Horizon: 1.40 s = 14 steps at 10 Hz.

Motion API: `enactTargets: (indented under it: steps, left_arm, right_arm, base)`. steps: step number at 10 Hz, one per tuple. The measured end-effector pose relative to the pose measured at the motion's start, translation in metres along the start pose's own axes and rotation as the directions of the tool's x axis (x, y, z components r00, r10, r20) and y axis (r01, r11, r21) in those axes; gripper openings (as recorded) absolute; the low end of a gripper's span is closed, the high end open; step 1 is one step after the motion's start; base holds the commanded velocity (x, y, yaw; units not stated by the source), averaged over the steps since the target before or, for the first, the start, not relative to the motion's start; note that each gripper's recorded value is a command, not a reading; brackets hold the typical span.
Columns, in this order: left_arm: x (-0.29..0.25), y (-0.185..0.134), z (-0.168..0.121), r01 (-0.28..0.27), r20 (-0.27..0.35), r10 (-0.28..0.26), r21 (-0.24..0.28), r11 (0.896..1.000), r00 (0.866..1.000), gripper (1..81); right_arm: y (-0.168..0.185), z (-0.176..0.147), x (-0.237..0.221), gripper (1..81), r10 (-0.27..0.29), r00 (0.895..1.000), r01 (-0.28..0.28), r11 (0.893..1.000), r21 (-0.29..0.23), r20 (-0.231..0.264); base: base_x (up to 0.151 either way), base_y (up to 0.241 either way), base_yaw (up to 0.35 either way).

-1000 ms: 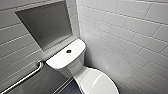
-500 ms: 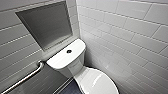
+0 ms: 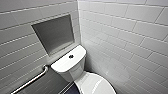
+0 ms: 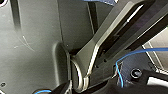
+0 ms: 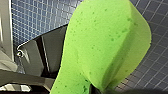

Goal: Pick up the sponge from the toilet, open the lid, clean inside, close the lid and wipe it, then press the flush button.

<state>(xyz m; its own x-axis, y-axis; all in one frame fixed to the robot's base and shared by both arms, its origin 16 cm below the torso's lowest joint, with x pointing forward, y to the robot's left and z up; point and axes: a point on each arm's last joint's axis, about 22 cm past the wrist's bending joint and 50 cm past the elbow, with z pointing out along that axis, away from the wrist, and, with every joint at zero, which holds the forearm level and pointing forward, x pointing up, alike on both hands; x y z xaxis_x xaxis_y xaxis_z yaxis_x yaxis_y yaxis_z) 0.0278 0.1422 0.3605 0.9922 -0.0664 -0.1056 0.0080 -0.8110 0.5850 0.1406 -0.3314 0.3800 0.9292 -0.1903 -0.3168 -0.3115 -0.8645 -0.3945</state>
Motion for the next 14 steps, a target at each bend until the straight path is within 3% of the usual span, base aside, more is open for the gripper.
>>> enactTargets:
  steps: [1,3,8,10,11,12,14]
  left_arm:
    - [-0.007,0.001,-0.006,0.001,0.006,-0.002,0.008,1.000,1.000,81.1]
    - [-0.020,0.008,-0.015,0.009,0.018,-0.009,0.013,1.000,1.000,81.1]
    - [-0.072,0.030,-0.024,0.042,0.081,-0.045,0.043,0.998,0.996,81.1]
    - [-0.087,0.034,-0.031,0.052,0.099,-0.056,0.049,0.997,0.994,81.1]
    - [-0.086,0.034,-0.032,0.051,0.096,-0.056,0.050,0.997,0.994,81.1]
    - [-0.086,0.034,-0.032,0.051,0.094,-0.055,0.050,0.997,0.994,81.1]
    - [-0.087,0.033,-0.032,0.050,0.093,-0.054,0.052,0.997,0.994,81.1]
  right_arm:
    - [-0.004,0.006,-0.014,1.0,0.002,1.000,-0.002,1.000,0.013,-0.011]
    - [-0.010,0.011,-0.063,1.0,-0.003,1.000,0.002,1.000,0.023,0.024]
    - [0.006,0.008,-0.140,1.0,-0.034,0.996,0.036,0.999,-0.022,0.084]
    - [-0.001,0.028,-0.178,1.0,-0.030,0.989,0.038,0.998,-0.052,0.147]
    - [0.008,0.035,-0.188,1.0,-0.036,0.984,0.053,0.994,-0.095,0.175]
    - [0.018,0.042,-0.190,1.0,-0.076,0.977,0.104,0.985,-0.137,0.200]
    - [0.028,0.049,-0.196,1.0,-0.197,0.947,0.240,0.958,-0.155,0.253]
  base:
    - [0.000,0.000,0.000]
    - [0.000,0.000,0.000]
    - [0.000,0.000,0.000]
    - [0.000,0.000,0.000]
    - [0.000,0.000,0.000]
    - [0.000,0.000,0.000]
    - [0.000,0.000,0.000]
